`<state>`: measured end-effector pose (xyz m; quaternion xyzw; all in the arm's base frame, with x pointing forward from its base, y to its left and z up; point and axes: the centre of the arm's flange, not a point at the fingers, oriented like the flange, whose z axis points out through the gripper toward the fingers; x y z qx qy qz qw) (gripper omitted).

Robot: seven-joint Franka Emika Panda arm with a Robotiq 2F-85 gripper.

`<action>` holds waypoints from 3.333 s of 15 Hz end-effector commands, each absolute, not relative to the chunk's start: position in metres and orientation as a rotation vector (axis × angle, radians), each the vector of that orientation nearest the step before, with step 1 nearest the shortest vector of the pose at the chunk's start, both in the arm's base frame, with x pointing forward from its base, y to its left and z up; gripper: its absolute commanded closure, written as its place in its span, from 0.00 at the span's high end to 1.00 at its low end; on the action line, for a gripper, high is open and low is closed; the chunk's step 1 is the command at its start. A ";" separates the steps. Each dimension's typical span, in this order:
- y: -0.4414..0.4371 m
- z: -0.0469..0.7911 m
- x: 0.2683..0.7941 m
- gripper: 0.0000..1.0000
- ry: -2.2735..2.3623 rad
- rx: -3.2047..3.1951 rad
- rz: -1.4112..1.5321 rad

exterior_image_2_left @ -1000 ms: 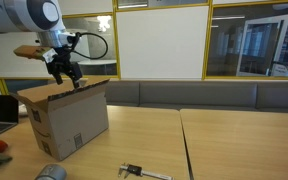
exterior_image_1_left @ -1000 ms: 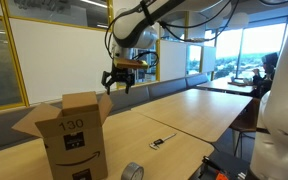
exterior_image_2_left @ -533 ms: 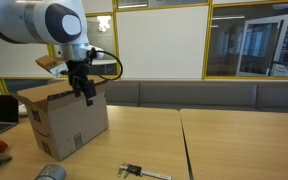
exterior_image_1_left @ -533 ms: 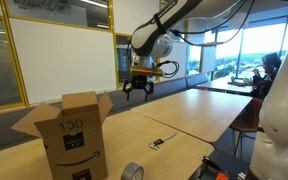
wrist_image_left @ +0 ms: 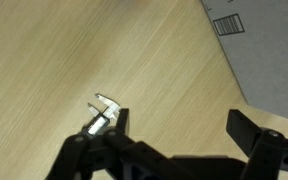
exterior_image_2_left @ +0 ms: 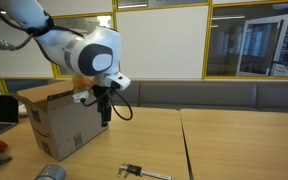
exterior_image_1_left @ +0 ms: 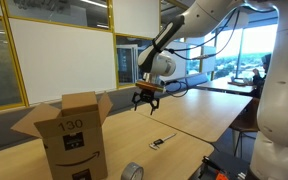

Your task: Put the objects to the right of the box in the box

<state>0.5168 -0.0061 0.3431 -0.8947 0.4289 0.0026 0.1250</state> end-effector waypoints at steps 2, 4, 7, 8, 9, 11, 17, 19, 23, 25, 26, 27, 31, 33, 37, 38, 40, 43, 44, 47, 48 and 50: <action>-0.031 0.298 0.522 1.00 1.517 -2.372 0.035; -0.037 0.279 0.519 1.00 1.634 -2.279 0.037; -0.046 0.255 0.515 1.00 1.822 -2.159 0.024; -0.049 0.246 0.513 1.00 1.870 -2.103 0.025; -0.052 0.239 0.510 1.00 1.924 -2.052 0.022; -0.062 0.222 0.507 1.00 2.024 -1.963 0.004; -0.095 0.181 0.507 1.00 2.152 -1.903 -0.006; -0.104 0.172 0.511 1.00 2.177 -1.923 0.008; -0.123 0.164 0.526 1.00 2.189 -1.977 0.009; -0.133 0.161 0.536 1.00 2.189 -2.005 0.005; -0.137 0.159 0.540 1.00 2.187 -2.019 0.010; -0.140 0.156 0.545 1.00 2.187 -2.032 0.015; -0.142 0.142 0.555 1.00 2.175 -2.068 0.056; -0.140 0.135 0.558 1.00 2.169 -2.086 0.078; -0.131 0.124 0.559 1.00 2.161 -2.102 0.116; -0.129 0.122 0.559 1.00 2.159 -2.106 0.122; -0.123 0.116 0.557 1.00 2.153 -2.115 0.139; -0.116 0.111 0.554 1.00 2.146 -2.124 0.165; -0.115 0.109 0.554 1.00 2.145 -2.126 0.172; -0.114 0.105 0.553 1.00 2.145 -2.129 0.181; -0.115 0.103 0.552 1.00 2.146 -2.130 0.184; -0.116 0.102 0.551 1.00 2.148 -2.129 0.186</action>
